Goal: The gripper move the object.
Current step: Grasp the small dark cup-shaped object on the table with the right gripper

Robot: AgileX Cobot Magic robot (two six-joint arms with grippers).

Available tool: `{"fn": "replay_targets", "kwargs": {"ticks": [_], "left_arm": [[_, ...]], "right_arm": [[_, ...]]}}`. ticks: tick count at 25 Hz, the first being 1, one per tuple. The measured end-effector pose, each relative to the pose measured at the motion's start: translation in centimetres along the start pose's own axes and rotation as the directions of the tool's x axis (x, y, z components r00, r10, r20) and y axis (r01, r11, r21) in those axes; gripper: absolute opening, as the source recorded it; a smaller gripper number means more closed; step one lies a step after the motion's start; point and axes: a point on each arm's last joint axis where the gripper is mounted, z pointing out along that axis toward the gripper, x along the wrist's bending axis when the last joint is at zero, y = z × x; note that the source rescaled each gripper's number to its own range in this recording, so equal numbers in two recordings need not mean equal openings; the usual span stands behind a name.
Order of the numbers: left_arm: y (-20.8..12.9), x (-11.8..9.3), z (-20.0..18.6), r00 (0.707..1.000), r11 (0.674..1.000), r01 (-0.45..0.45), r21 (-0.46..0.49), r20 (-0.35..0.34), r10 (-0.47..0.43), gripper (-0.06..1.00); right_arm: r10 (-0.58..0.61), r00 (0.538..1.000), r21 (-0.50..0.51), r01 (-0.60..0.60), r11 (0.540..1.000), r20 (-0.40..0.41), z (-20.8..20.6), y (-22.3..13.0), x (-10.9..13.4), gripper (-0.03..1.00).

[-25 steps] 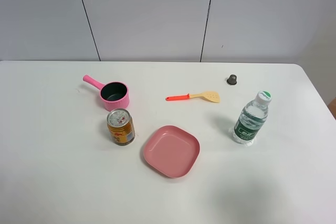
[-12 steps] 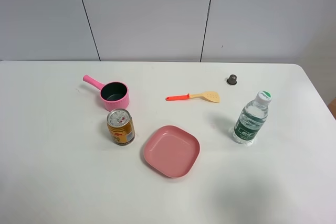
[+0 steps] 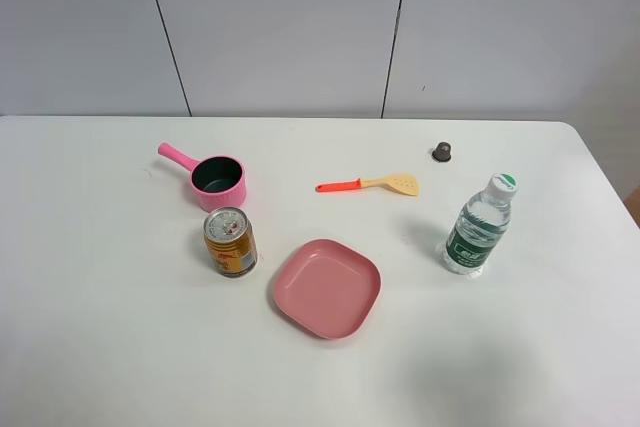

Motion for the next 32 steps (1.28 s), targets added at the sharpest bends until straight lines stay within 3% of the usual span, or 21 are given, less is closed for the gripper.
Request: {"fn": "replay_targets", "kwargs": {"ticks": [3,11,16,23,32], "left_arm": [[0.0,0.0,0.0,1.000,1.000,0.000,0.000,0.000,0.000,1.00],[0.0,0.0,0.0,1.000,1.000,0.000,0.000,-0.001,0.000,1.00],[0.0,0.0,0.0,1.000,1.000,-0.001,0.000,-0.002,0.001,1.00],[0.0,0.0,0.0,1.000,1.000,-0.001,0.000,-0.001,0.001,1.00],[0.0,0.0,0.0,1.000,1.000,-0.001,0.000,-0.001,0.001,1.00]], "right_arm": [[0.000,1.000,0.000,0.000,1.000,0.000,0.0,0.0,0.0,0.99],[0.001,1.000,0.000,-0.001,1.000,0.000,0.0,0.0,0.0,1.00],[0.094,0.996,-0.024,-0.094,0.995,0.001,-0.6,0.6,-0.1,1.00],[0.131,0.991,0.034,-0.131,0.991,0.001,0.2,6.1,-0.9,1.00],[0.058,0.998,0.084,-0.057,0.995,-0.003,4.6,14.4,-1.9,1.00]]}}
